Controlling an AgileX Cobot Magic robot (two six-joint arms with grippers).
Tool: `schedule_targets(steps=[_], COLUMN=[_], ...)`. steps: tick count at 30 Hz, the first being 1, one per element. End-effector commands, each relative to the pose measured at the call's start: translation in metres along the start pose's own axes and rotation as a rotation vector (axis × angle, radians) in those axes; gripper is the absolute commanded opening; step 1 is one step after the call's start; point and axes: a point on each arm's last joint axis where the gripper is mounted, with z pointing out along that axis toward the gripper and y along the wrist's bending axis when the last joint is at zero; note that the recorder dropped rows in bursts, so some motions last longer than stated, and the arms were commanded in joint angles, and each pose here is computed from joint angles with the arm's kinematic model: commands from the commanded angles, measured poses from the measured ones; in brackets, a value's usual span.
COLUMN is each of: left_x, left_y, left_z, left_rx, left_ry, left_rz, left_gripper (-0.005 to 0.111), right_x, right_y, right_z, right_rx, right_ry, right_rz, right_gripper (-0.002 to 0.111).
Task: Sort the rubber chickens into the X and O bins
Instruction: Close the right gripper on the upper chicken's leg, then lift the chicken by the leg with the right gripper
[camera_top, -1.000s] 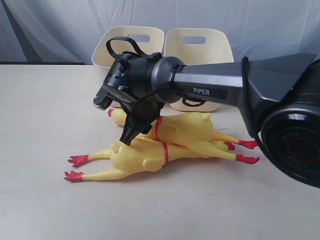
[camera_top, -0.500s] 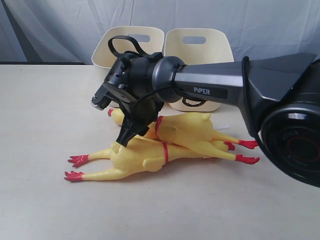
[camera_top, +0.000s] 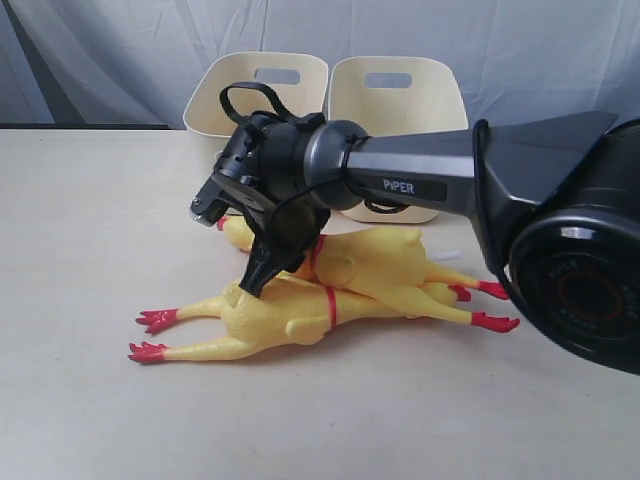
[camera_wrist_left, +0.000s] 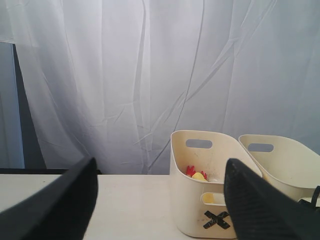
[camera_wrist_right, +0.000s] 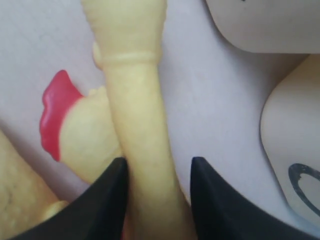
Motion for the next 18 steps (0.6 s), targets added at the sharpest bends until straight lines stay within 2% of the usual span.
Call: schedule_targets(steps=[1, 4, 5, 18], left_x=[0.002, 0.002, 0.002, 0.002], left_y=[0.001, 0.001, 0.001, 0.001], left_z=[-0.001, -0.001, -0.001, -0.001], left_rx=[-0.007, -0.007, -0.009, -0.01], left_ry=[0.002, 0.002, 0.002, 0.002], left_rz=[-0.007, -0.007, -0.007, -0.007], left_gripper=[0.067, 0.067, 0.067, 0.067], right_x=[0.003, 0.002, 0.003, 0.005], right_y=[0.0, 0.001, 0.001, -0.016], right_z=[0.006, 0.005, 0.005, -0.033], right_rx=[-0.006, -0.005, -0.005, 0.008], right_ry=[0.026, 0.029, 0.03, 0.012], right_rz=[0.006, 0.002, 0.002, 0.043], right_gripper=[0.016, 0.001, -0.001, -0.001])
